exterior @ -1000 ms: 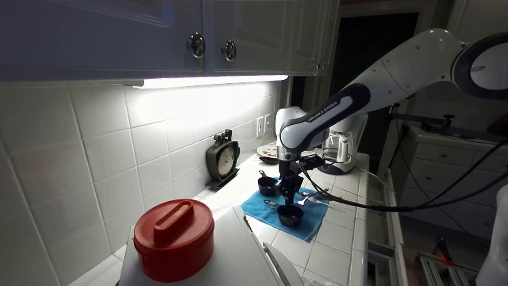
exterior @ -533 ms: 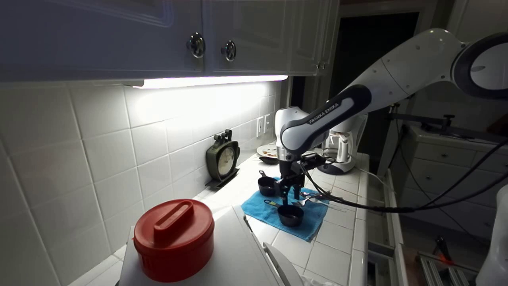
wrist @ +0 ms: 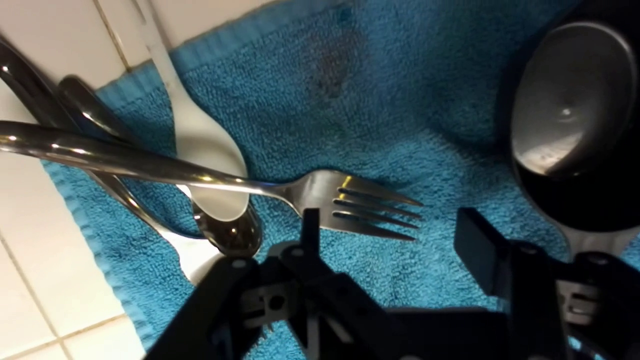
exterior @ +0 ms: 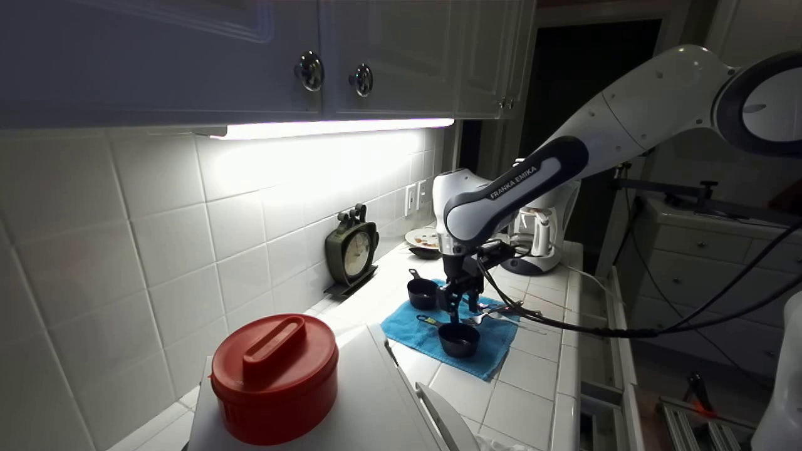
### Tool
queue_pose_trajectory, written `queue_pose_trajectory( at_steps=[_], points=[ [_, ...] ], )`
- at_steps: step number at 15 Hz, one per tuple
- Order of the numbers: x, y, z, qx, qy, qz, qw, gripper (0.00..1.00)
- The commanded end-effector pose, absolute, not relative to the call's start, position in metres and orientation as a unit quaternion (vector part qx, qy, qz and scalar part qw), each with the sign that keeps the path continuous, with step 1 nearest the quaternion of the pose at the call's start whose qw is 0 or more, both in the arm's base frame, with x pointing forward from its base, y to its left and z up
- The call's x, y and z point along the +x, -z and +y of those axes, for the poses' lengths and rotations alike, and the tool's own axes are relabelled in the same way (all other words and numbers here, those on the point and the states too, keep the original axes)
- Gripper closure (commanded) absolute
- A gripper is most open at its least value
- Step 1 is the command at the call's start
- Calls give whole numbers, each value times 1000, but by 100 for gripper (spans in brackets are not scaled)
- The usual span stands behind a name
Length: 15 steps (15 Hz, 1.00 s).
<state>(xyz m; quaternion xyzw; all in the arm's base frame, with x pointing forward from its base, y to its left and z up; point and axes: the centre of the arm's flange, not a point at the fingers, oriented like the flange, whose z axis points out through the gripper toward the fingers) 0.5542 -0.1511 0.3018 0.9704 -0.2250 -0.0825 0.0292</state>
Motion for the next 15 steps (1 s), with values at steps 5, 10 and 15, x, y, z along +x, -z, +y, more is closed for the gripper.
queue_pose_trajectory(
  at_steps=[5,10,15],
  points=[
    [549,-299,-151,972,106,-201,61,33],
    [548,-296,-151,972,111,-196,69,35],
    [548,-292,-151,972,114,-192,73,73]
  ],
)
